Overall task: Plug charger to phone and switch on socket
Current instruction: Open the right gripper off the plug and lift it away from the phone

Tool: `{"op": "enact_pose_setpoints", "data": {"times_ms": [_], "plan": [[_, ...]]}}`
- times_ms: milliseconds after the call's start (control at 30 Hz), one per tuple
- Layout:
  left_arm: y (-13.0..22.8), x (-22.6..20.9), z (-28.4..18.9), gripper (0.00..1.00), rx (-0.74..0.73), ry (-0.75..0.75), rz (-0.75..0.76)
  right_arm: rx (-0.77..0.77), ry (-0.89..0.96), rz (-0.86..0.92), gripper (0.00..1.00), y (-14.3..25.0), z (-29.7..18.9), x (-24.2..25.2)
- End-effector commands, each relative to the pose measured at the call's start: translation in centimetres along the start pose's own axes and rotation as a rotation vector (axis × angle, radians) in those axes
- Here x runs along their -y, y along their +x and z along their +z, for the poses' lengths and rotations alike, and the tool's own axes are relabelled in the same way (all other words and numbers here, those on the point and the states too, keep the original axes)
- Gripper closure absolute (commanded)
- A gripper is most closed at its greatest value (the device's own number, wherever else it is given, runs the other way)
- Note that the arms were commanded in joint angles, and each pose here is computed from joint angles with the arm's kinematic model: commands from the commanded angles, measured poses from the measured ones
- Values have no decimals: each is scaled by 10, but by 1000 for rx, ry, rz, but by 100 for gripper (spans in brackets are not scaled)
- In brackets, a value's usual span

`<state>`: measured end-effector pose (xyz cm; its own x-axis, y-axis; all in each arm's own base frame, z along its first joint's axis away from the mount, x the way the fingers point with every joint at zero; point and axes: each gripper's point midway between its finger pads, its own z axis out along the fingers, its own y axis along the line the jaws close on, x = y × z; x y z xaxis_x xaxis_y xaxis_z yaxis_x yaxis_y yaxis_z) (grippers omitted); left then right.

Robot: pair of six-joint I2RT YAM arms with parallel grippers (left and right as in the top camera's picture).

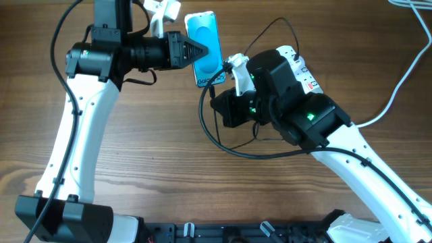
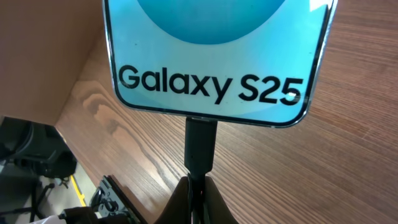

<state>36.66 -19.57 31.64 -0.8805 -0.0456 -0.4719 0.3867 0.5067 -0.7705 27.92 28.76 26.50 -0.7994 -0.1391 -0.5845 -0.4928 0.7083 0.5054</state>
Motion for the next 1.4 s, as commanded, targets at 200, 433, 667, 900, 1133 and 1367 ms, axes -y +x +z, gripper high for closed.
{"op": "enact_pose_setpoints", "data": {"times_ms": [200,433,667,900,1133,1367], "plan": [[23,10,3,96,-86,50,-7,172,87,-163,95,-42,-14,7],[25,10,3,96,-92,48,-17,193,80,-182,94,-47,-15,4],[27,9,3,96,-98,46,-25,207,76,-191,91,-50,-16,3],[28,9,3,96,-100,46,-25,218,91,-206,89,-53,-17,5],[28,8,3,96,-100,41,-26,236,84,-210,83,-57,-18,3],[25,-4,3,96,-85,-33,-25,267,77,-158,59,-60,-32,1]]}}
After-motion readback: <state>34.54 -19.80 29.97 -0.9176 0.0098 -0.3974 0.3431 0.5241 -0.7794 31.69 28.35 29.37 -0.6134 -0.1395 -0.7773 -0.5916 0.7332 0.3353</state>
